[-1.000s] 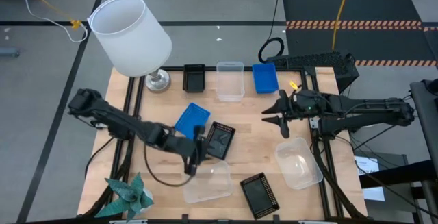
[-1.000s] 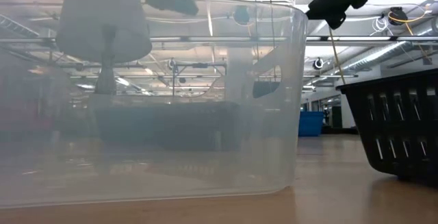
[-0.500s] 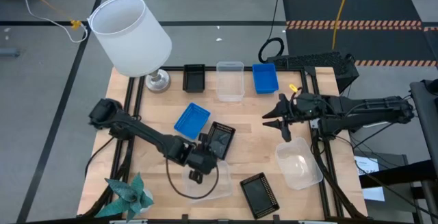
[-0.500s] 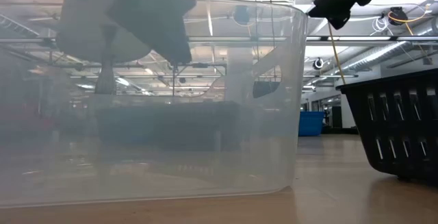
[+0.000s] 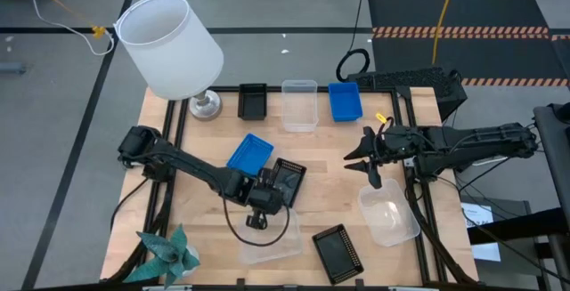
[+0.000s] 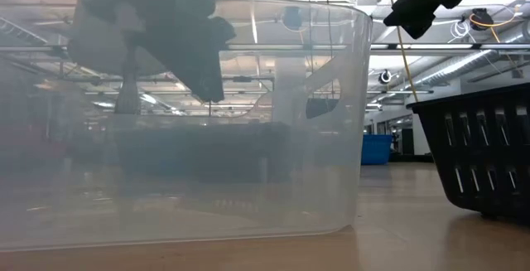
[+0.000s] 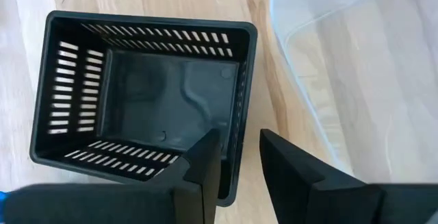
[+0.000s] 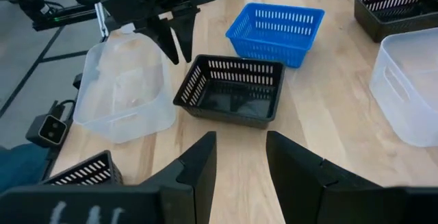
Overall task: Stack baskets by color
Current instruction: Stack the middle black bin on the top left black bin
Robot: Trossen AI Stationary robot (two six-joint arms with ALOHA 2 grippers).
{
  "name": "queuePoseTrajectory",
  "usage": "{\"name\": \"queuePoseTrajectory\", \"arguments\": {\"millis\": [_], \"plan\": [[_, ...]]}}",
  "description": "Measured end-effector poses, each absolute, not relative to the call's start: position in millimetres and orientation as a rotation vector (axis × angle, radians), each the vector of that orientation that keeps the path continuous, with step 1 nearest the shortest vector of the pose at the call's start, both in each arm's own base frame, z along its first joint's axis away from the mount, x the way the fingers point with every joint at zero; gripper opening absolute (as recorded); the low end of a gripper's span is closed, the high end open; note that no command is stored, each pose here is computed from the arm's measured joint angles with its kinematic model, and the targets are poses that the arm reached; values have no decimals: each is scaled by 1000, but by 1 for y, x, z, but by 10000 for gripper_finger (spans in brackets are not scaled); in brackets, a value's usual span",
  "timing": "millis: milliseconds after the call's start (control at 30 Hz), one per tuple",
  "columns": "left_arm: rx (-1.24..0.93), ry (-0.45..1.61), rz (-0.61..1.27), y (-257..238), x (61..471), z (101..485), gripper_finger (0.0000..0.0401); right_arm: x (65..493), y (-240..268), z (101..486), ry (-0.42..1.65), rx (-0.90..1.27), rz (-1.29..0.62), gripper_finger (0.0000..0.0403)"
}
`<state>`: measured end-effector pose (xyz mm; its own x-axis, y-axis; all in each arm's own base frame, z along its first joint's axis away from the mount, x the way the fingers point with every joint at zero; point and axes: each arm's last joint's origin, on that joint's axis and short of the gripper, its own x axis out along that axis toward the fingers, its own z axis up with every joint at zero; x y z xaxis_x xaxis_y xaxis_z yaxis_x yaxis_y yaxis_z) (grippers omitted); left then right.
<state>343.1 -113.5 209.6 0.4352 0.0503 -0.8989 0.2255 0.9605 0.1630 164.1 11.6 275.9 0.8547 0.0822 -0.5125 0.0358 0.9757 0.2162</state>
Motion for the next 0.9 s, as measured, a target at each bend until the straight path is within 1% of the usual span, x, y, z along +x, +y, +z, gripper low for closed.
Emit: {"name": "queuePoseTrajectory", "arguments": {"millis": [200, 300, 533, 833, 900], "plan": [[274, 1122, -109, -114, 343, 209, 136, 164, 15, 276, 546, 220, 23, 121], [287, 1144, -104, -113, 342, 200, 144, 164, 15, 276, 545, 214, 15, 121], [298, 1160, -95, -113, 338, 192, 145, 164, 14, 276, 537, 194, 20, 121], [325, 1163, -93, -111, 343, 185, 145, 165, 15, 278, 521, 191, 23, 121], [334, 1189, -97, -110, 343, 180, 145, 165, 15, 278, 520, 192, 23, 121]]}}
